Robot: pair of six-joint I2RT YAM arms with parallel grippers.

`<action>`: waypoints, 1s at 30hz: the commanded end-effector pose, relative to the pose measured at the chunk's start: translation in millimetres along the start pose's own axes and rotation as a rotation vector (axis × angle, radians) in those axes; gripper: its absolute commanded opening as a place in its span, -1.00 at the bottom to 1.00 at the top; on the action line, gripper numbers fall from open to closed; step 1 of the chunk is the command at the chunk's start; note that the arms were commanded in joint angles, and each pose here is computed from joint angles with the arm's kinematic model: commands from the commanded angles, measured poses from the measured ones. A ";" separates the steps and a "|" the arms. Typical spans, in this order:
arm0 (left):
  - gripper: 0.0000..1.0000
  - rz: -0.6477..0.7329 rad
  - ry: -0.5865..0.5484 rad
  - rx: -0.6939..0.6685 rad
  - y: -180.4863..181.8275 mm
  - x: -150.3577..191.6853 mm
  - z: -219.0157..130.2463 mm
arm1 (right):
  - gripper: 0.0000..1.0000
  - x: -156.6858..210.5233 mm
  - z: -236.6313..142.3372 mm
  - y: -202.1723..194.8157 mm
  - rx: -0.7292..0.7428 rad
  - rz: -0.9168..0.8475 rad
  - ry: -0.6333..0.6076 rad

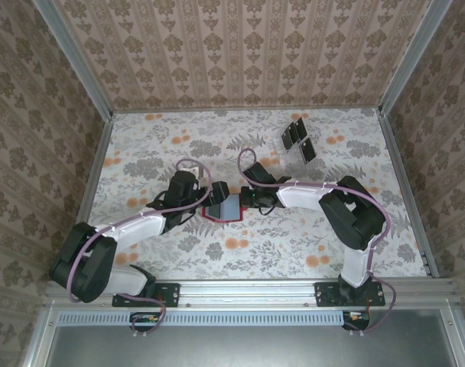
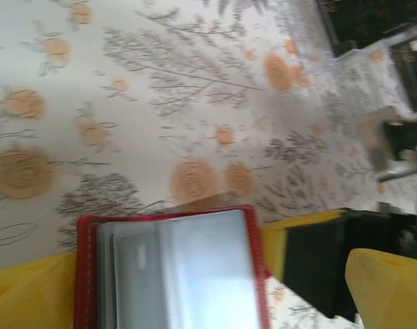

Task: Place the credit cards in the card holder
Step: Close the card holder at the center of the table.

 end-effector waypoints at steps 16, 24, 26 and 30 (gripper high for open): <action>1.00 0.012 0.070 0.032 -36.7 42.7 57.6 | -0.04 -49.6 -76.7 -57.0 -0.055 0.213 -0.161; 0.99 0.021 0.024 0.016 -37.7 26.8 44.7 | -0.23 -38.7 -101.8 -32.3 -0.194 0.191 -0.136; 1.00 0.036 0.001 0.008 -39.7 14.1 36.0 | -0.35 -33.9 -106.3 -18.5 -0.226 0.166 -0.124; 1.00 0.033 -0.032 -0.020 -33.1 -5.4 19.4 | -0.54 -18.0 -107.2 13.8 -0.270 0.106 -0.087</action>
Point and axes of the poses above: each hand's point on the last joint's axis, 136 mm out from that joint toward the fingers, its own z axis out along the fingers, its own y axis along the line the jaws close on, x = y × z, the point moved 1 cm from there along -z, back along the fingers, and after that the axes turned 7 degrees about z, right-handed, at the moved point
